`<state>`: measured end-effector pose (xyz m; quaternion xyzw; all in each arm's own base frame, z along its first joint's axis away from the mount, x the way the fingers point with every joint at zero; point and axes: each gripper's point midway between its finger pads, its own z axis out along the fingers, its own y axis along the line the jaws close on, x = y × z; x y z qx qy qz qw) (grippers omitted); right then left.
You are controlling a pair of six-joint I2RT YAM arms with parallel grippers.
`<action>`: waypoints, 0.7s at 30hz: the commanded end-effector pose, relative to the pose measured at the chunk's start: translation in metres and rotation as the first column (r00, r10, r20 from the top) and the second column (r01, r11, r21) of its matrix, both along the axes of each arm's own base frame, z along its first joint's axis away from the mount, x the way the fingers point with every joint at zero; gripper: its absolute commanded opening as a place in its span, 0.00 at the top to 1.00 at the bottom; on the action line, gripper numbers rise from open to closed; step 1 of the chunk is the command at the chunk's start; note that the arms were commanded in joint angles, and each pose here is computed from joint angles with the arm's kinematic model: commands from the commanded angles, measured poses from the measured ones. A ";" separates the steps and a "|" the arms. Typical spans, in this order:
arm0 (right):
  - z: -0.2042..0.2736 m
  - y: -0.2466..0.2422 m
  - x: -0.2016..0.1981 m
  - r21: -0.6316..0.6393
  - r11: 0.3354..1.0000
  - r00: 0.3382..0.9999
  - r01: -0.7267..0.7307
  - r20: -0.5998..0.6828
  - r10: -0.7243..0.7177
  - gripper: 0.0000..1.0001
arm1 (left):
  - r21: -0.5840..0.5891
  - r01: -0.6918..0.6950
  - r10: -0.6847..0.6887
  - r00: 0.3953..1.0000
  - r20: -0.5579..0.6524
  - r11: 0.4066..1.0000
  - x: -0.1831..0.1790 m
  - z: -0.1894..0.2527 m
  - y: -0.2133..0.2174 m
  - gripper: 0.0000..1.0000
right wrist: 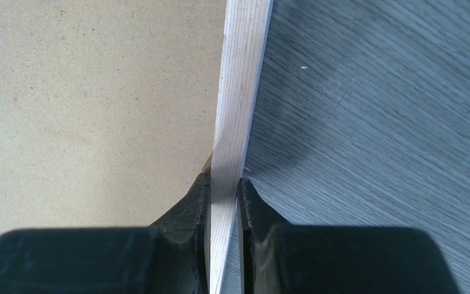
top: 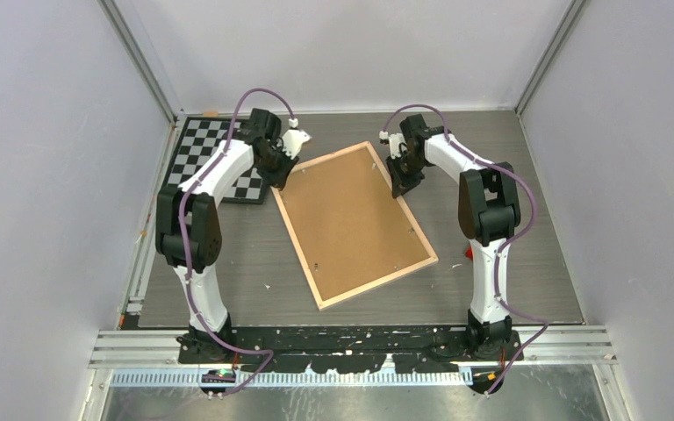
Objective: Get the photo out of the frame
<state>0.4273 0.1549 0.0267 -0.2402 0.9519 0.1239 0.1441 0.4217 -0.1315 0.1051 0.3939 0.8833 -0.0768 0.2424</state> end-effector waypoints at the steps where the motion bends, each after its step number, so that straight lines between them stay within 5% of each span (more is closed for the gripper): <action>1: -0.022 -0.011 -0.012 -0.057 0.998 0.999 0.001 -0.048 -0.004 0.99 | -0.030 0.036 -0.038 0.998 -0.057 0.999 -0.022 0.000 -0.004 1.00; 21: -0.026 -0.017 -0.009 -0.063 0.998 0.999 0.005 -0.040 -0.008 0.99 | -0.043 0.058 -0.063 0.988 -0.140 0.997 -0.051 0.000 -0.014 1.00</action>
